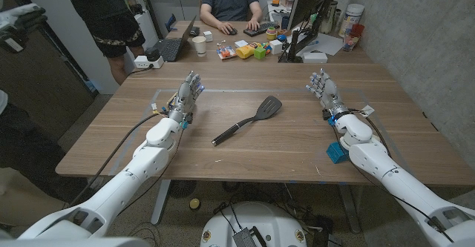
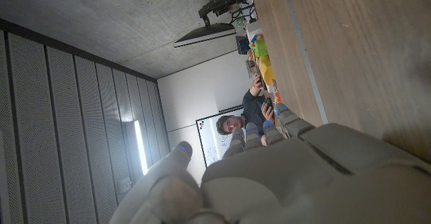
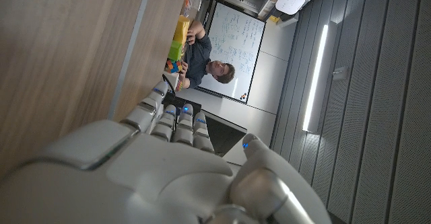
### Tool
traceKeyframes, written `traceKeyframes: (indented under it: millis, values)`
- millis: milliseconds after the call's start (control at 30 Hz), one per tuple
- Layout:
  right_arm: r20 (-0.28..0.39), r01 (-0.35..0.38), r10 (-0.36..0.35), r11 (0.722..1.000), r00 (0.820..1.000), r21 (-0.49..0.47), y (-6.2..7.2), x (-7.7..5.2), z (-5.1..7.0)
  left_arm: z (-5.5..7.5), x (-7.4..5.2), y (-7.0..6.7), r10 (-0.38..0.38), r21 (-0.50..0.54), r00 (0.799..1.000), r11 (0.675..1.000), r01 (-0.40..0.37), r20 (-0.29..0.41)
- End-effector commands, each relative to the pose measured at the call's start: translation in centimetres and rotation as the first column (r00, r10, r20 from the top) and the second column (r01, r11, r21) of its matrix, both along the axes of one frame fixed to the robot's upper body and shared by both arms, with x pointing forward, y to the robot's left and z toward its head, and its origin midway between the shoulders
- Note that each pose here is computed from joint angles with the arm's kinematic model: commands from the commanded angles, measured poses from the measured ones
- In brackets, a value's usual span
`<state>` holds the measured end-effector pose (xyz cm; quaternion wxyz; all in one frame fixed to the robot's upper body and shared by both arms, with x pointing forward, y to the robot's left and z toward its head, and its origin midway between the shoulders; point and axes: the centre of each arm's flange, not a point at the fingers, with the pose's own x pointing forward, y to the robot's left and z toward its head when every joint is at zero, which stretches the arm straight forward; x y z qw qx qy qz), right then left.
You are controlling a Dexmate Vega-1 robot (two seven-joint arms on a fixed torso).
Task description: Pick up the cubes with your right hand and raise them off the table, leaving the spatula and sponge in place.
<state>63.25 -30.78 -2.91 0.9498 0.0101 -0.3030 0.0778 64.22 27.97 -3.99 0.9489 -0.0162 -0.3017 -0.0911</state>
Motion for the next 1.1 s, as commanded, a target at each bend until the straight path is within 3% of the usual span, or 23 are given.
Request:
traceKeyframes:
  millis: [33,300,733,900,1100]
  values:
    - [0.013,0.077,-0.076,0.996,0.997,-0.037,-1.9,-1.5,0.9,-0.5,-0.7,-1.8,0.027,-0.002,1.000,1.000,-0.027,0.006]
    - [0.013,0.054,-0.054,0.998,0.998,-0.041,-2.6,-0.9,1.4,-0.4,-0.3,-2.9,0.015,-0.013,1.000,1.000,-0.015,0.004]
    - [0.028,0.039,-0.037,0.997,0.999,-0.064,-2.4,-0.4,1.8,-0.5,-0.3,-2.9,0.028,-0.022,1.000,0.999,-0.028,0.008]
    - [0.074,0.116,-0.108,0.987,0.991,-0.110,-2.8,-1.4,2.0,-0.4,-0.3,-2.9,0.028,-0.020,1.000,0.999,-0.027,0.012]
    - [0.157,0.254,-0.229,0.952,0.961,-0.168,-4.0,-3.5,2.8,-0.4,-0.2,-2.9,0.021,-0.012,1.000,1.000,-0.021,0.009]
